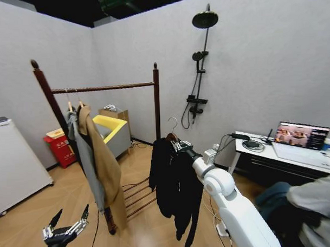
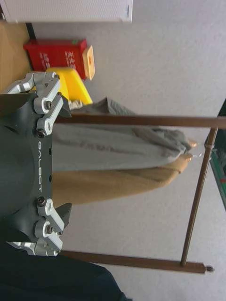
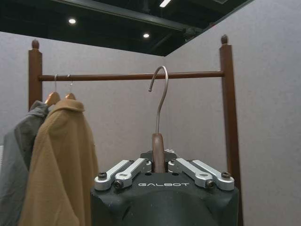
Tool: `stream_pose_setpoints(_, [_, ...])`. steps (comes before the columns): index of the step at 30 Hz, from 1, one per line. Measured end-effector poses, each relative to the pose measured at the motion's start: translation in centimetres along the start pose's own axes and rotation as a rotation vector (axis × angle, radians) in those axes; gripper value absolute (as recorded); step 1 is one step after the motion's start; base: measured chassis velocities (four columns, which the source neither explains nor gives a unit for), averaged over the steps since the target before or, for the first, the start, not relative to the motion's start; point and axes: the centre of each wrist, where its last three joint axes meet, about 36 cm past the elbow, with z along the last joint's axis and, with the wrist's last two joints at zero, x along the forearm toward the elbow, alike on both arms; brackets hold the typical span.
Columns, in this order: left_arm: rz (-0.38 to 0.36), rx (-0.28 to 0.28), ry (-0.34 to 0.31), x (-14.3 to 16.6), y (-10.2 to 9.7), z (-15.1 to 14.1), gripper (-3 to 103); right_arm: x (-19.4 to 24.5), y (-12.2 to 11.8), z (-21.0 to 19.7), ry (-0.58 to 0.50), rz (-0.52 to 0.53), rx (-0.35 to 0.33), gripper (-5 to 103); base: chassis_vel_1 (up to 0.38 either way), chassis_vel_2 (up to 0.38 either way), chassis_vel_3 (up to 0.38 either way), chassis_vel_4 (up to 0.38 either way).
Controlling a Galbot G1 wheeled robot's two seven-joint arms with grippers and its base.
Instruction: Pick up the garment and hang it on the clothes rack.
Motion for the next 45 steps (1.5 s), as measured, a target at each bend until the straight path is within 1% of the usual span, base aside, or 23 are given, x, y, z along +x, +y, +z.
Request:
stream_pose_setpoints(11, [0.000,0.000,0.000,0.0,0.0,0.0,100,0.6,-0.2,0.2,0.005,0.043,0.009,10,0.099,0.097,0.088,0.088])
stream_pose_setpoints(16, [0.000,0.000,0.000,0.0,0.0,0.0,100,0.9,-0.1,0.4,0.011,0.036,0.007,10,0.000,0.000,0.000,0.000])
stream_pose_setpoints(24, [0.000,0.000,0.000,0.0,0.0,0.0,100,1.0,0.3,0.9,0.019,0.028,-0.001,10,-0.096,0.079,0.080,-0.074])
stream_pose_setpoints(30, [0.000,0.000,0.000,0.0,0.0,0.0,100,1.3,0.6,1.0,0.018,0.010,-0.005,10,-0.185,0.185,0.204,-0.195])
stream_pose_setpoints(32, [0.000,0.000,0.000,0.0,0.0,0.0,100,1.7,0.8,0.9,0.022,-0.012,0.002,10,-0.256,0.257,0.258,-0.253])
stream_pose_setpoints(39, [0.000,0.000,0.000,0.0,0.0,0.0,100,2.1,1.0,0.4,0.011,-0.025,0.013,10,-0.263,0.258,0.258,-0.262])
stream_pose_setpoints(43, [0.000,0.000,0.000,0.0,0.0,0.0,100,1.1,0.7,-0.7,-0.013,-0.033,0.043,10,-0.171,0.149,0.134,-0.128])
stream_pose_setpoints(45, [0.000,0.000,0.000,0.0,0.0,0.0,100,-0.4,0.6,-2.3,-0.038,-0.042,0.075,10,-0.097,0.070,0.014,-0.024])
